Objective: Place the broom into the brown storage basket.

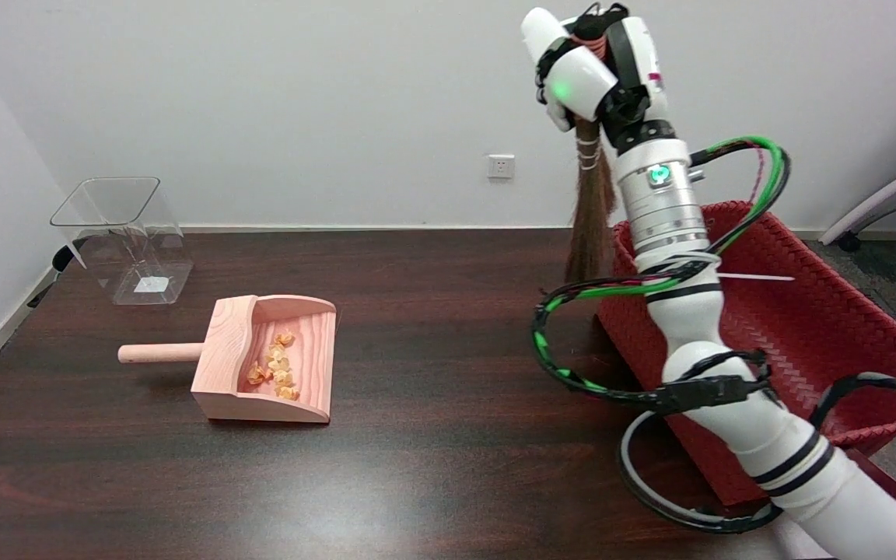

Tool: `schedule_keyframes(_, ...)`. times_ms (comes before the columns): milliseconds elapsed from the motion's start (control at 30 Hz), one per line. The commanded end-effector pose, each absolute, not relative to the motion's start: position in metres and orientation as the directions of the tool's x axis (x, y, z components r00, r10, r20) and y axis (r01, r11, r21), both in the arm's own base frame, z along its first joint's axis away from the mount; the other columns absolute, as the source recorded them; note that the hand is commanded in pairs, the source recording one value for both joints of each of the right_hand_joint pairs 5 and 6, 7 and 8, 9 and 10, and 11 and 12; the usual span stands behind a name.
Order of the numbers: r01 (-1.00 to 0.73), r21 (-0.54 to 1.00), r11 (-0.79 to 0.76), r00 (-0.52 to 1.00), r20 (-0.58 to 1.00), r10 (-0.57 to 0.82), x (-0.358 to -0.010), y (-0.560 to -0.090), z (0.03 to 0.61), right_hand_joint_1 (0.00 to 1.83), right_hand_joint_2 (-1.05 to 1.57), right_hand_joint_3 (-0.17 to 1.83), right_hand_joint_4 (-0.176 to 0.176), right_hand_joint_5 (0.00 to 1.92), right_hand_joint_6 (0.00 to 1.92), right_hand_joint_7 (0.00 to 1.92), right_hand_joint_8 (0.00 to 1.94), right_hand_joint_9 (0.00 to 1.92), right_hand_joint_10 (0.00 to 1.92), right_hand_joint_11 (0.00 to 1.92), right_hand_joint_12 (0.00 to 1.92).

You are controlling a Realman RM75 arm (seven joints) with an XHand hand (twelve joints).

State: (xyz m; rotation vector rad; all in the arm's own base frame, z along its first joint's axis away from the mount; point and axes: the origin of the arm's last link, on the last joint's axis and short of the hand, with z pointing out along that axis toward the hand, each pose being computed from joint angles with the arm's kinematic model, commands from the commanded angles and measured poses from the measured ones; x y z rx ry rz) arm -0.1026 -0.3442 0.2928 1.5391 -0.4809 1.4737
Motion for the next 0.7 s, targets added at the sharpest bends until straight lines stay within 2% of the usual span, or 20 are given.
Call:
schedule_keyframes(33, -0.802, 0.355, -0.480, 0.229, 0.926, 0.301, -0.082, -0.333, 0.344, 0.89, 1.57, 0.60, 0.000, 1.92, 1.92, 1.92, 1.92, 1.92, 1.92, 1.92, 1.92)
schedule_keyframes(700, -0.849, 0.356, -0.391, 0.255, 0.924, 0.286, -0.080, -0.319, 0.403, 0.88, 1.57, 0.58, 0.000, 1.88, 1.88, 1.92, 1.92, 1.88, 1.88, 1.88, 1.88)
